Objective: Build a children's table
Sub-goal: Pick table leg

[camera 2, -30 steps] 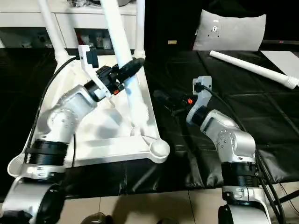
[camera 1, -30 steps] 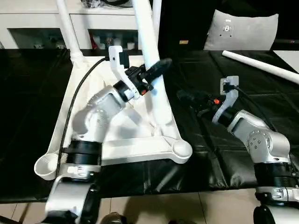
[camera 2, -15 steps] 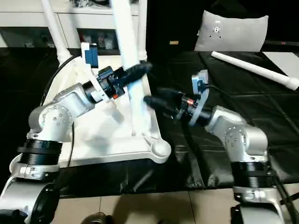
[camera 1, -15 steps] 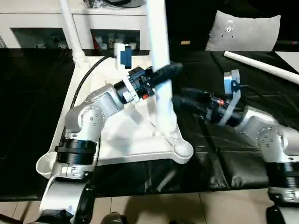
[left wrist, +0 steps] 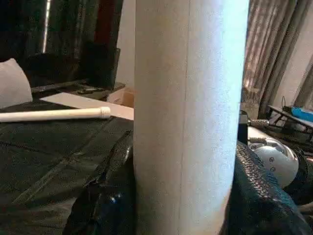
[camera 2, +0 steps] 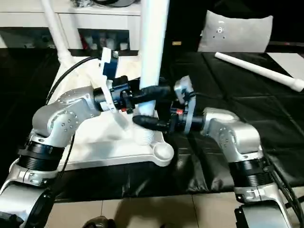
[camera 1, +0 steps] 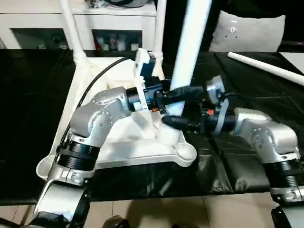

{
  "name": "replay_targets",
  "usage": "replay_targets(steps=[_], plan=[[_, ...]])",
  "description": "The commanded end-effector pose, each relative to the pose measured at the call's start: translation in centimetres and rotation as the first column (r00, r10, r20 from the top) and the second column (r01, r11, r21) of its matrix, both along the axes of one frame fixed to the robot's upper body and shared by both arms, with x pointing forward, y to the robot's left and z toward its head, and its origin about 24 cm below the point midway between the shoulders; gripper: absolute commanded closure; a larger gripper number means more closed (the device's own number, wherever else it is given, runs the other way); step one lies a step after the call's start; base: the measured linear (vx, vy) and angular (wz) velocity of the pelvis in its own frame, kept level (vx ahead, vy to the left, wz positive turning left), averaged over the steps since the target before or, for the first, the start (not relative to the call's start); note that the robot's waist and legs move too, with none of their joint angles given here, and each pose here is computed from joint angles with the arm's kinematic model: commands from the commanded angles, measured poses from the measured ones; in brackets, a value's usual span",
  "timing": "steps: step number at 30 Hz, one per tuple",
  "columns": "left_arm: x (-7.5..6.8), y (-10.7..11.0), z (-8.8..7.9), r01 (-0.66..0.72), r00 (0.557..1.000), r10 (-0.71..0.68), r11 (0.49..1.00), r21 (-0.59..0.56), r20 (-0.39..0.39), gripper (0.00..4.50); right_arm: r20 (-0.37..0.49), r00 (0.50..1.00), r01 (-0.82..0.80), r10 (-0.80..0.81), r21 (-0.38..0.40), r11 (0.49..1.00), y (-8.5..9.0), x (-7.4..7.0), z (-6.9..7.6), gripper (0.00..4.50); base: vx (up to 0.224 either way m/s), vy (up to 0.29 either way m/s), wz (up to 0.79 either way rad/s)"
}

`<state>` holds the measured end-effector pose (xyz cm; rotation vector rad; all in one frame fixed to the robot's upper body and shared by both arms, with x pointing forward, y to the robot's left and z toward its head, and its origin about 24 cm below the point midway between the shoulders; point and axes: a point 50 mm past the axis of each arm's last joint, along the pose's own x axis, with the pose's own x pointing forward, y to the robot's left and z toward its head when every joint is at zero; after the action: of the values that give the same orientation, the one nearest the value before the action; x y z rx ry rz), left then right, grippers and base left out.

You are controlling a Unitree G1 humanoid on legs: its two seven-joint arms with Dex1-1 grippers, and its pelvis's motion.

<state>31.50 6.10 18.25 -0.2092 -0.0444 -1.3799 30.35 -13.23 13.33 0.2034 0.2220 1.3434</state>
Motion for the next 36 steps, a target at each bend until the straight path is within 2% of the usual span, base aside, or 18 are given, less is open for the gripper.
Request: replay_targets(steps=[1, 3, 6, 9, 13, 14, 20, 25, 28, 29, 32, 36], plan=[[-0.4, -0.4, 0.8, 0.019, 0.998, -0.019, 1.000, 0.005, 0.054, 2.64, 0.020, 1.000, -0.014, 0.014, -0.018, 1.000, 0.1, 0.3, 0.3, 0.35, 0.000, 0.000, 0.00], [-0.4, -0.5, 0.8, 0.019, 0.998, -0.019, 1.000, 0.006, 0.056, 2.64, 0.018, 1.000, -0.013, 0.014, -0.017, 1.000, 0.2, 0.3, 0.2, 0.73, 0.000, 0.000, 0.00], [-0.4, -0.7, 0.6, 0.019, 0.998, -0.020, 1.000, 0.014, 0.063, 2.64, 0.007, 1.000, -0.015, 0.015, -0.004, 1.000, 0.4, 0.4, 0.1, 0.85, 0.000, 0.000, 0.00], [-0.4, -0.7, 0.5, 0.019, 0.998, -0.019, 1.000, 0.015, 0.066, 2.64, 0.001, 1.000, -0.021, 0.021, -0.004, 1.000, 0.5, 0.3, 0.0, 1.22, 0.000, 0.000, 0.00], [-0.4, -0.9, 0.6, 0.019, 0.998, -0.020, 1.000, 0.010, 0.067, 2.64, -0.004, 1.000, -0.023, 0.023, 0.001, 1.000, 0.6, 0.3, -0.1, 1.32, 0.000, 0.000, 0.00], [-0.4, -0.9, 0.6, 0.020, 0.998, -0.021, 1.000, 0.009, 0.067, 2.64, -0.006, 1.000, -0.023, 0.023, 0.004, 1.000, 0.6, 0.3, -0.1, 1.59, 0.000, 0.000, 0.00], [-0.4, -1.0, 0.6, 0.021, 0.998, -0.021, 1.000, 0.009, 0.066, 2.64, -0.008, 1.000, -0.021, 0.021, 0.008, 1.000, 0.6, 0.3, -0.2, 2.09, 0.000, 0.000, 0.00], [0.0, -1.1, 0.2, -0.033, 0.999, 0.033, 0.999, 0.005, 0.019, 2.64, -0.009, 1.000, -0.018, 0.018, 0.006, 1.000, 0.7, 0.3, -0.2, 2.37, 0.000, 0.000, 0.00], [-0.5, -1.3, 0.5, 0.009, 1.000, -0.011, 0.997, -0.074, -0.017, 2.64, -0.008, 1.000, -0.008, 0.008, -0.001, 1.000, 0.8, 0.2, -0.5, 2.44, 0.000, 0.000, 0.00], [-0.6, -1.4, 0.6, 0.018, 1.000, -0.020, 0.996, -0.088, -0.022, 2.08, -0.009, 1.000, -0.005, 0.005, -0.002, 1.000, 0.8, 0.2, -0.5, 2.48, 0.000, 0.000, 0.00], [-1.2, -1.8, 0.9, 0.055, 0.998, -0.060, 0.989, -0.137, -0.032, 1.94, -0.008, 1.000, 0.011, -0.011, -0.019, 1.000, 0.9, 0.1, -0.9, 2.53, 0.000, 0.000, 0.00], [-1.5, -2.2, 1.1, 0.070, 0.996, -0.078, 0.982, -0.173, -0.041, 1.52, -0.007, 0.999, 0.041, -0.041, -0.033, 0.999, 1.2, 0.2, -1.5, 2.57, 0.000, 0.000, 0.00]])
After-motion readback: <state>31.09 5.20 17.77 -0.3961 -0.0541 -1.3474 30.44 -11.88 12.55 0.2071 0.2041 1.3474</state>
